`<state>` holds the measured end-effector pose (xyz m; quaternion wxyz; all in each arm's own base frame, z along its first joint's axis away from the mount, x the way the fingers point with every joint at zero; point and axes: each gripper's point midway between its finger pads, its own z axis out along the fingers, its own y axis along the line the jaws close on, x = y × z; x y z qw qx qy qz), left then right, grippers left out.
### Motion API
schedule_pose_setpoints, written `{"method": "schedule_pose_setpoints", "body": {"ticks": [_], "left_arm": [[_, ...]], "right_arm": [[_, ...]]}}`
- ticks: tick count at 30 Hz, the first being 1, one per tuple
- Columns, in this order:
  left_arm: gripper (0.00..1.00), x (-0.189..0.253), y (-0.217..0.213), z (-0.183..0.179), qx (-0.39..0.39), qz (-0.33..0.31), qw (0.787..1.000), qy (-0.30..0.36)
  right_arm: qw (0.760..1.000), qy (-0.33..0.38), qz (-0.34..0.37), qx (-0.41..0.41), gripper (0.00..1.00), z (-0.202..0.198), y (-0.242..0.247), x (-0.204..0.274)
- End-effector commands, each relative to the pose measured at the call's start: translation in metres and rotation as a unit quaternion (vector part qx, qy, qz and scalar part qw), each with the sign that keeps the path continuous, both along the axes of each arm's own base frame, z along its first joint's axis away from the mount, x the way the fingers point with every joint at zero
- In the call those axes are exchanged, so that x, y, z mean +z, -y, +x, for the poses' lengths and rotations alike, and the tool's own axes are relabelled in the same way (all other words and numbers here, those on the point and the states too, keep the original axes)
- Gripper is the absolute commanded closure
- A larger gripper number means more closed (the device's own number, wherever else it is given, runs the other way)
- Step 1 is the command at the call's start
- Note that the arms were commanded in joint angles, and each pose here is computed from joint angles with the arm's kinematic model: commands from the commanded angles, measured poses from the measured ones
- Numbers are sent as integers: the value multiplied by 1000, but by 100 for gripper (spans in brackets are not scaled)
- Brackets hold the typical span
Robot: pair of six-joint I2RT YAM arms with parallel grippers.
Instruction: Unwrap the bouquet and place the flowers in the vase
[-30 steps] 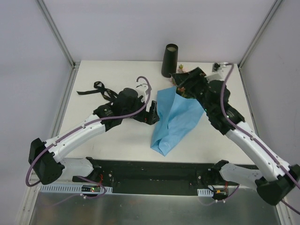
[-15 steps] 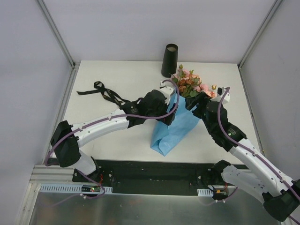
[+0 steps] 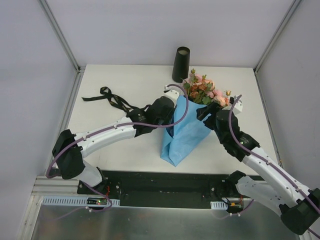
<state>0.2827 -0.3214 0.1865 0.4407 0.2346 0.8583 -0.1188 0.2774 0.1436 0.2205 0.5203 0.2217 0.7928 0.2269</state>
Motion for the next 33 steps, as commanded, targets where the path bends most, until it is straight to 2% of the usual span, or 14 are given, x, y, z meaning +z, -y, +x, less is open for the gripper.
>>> {"method": "schedule_pose_setpoints", "body": {"ticks": [1,8,13,18,24,33], "left_arm": [[74,19,-30,5,46,-10,999,22],[85,-6,-62,7,94,-47,994,-36],[88,-20,-81,3,116,-80,987,-80],[86,-24,-86,0,108,-81,987,-89],[92,-29,-87,-1,104,-77,987,-97],[92,-30,-87,0,92,-71,989,-90]], "right_arm": [[999,-16,31,-6,24,6,-10,-2],[998,-62,22,-6,23,30,-33,-25],[995,-93,15,19,26,53,-63,-35],[992,-124,21,5,30,77,-86,-42],[984,-174,-37,-28,30,96,-97,-60],[971,-222,-79,-37,30,107,-113,-78]]}}
